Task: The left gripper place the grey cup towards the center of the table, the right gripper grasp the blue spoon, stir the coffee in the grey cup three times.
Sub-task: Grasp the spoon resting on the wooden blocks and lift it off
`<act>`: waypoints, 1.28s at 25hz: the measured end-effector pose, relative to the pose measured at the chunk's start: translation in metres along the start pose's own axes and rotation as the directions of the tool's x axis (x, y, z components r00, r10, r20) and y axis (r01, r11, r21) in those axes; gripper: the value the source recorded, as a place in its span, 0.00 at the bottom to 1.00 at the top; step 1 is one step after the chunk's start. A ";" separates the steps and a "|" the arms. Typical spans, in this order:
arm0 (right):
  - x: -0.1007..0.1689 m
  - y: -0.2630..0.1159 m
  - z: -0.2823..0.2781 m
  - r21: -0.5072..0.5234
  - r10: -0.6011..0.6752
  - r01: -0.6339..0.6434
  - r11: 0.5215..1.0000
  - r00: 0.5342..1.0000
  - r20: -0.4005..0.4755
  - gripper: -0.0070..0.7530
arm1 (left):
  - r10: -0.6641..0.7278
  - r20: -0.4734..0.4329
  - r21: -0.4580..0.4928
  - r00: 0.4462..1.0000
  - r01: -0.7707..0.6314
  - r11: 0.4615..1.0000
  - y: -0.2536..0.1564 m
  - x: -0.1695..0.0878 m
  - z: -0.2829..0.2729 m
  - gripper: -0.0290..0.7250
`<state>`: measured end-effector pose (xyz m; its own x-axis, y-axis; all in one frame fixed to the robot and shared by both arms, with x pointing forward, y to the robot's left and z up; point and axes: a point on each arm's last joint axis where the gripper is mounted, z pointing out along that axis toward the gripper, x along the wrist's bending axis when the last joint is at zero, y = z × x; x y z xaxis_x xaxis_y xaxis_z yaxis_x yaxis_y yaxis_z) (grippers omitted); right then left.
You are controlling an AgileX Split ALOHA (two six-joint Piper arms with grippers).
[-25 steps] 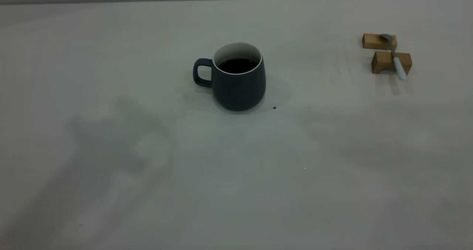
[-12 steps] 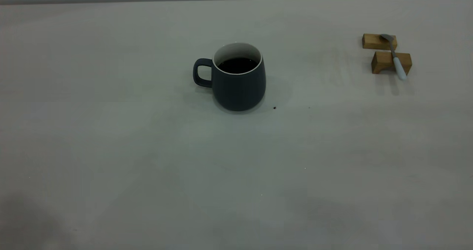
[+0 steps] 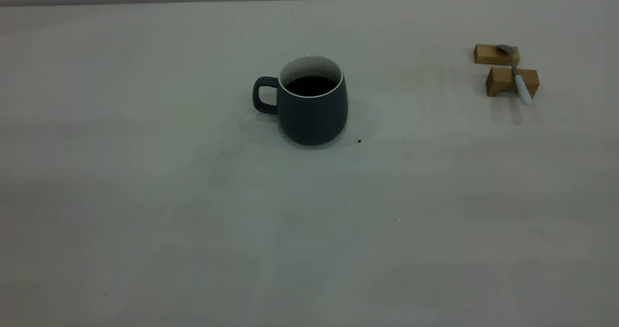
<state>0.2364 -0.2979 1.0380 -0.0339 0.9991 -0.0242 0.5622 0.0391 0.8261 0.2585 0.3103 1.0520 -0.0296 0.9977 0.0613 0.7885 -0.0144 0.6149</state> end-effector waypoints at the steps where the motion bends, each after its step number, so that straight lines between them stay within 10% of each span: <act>1: 0.000 0.000 0.000 0.000 0.000 0.000 1.000 1.000 0.000 0.33 | -0.015 -0.008 -0.030 1.000 0.015 0.999 -0.006 0.001 -0.001 0.47; 13: 0.000 0.000 0.000 0.000 0.000 0.000 1.000 1.000 0.000 0.33 | -0.073 0.005 -0.223 0.997 0.072 0.972 -0.040 -0.001 -0.008 0.47; 32: 0.000 0.000 0.000 0.000 0.000 0.000 1.000 1.000 0.000 0.33 | -0.069 0.005 -0.225 0.998 0.069 0.972 -0.041 -0.001 -0.008 0.47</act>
<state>0.2364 -0.2979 1.0380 -0.0339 0.9991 -0.0242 0.5622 0.0391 0.8261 0.2217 0.3097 1.0328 -0.0810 0.9966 0.0146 0.6263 0.0395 0.7786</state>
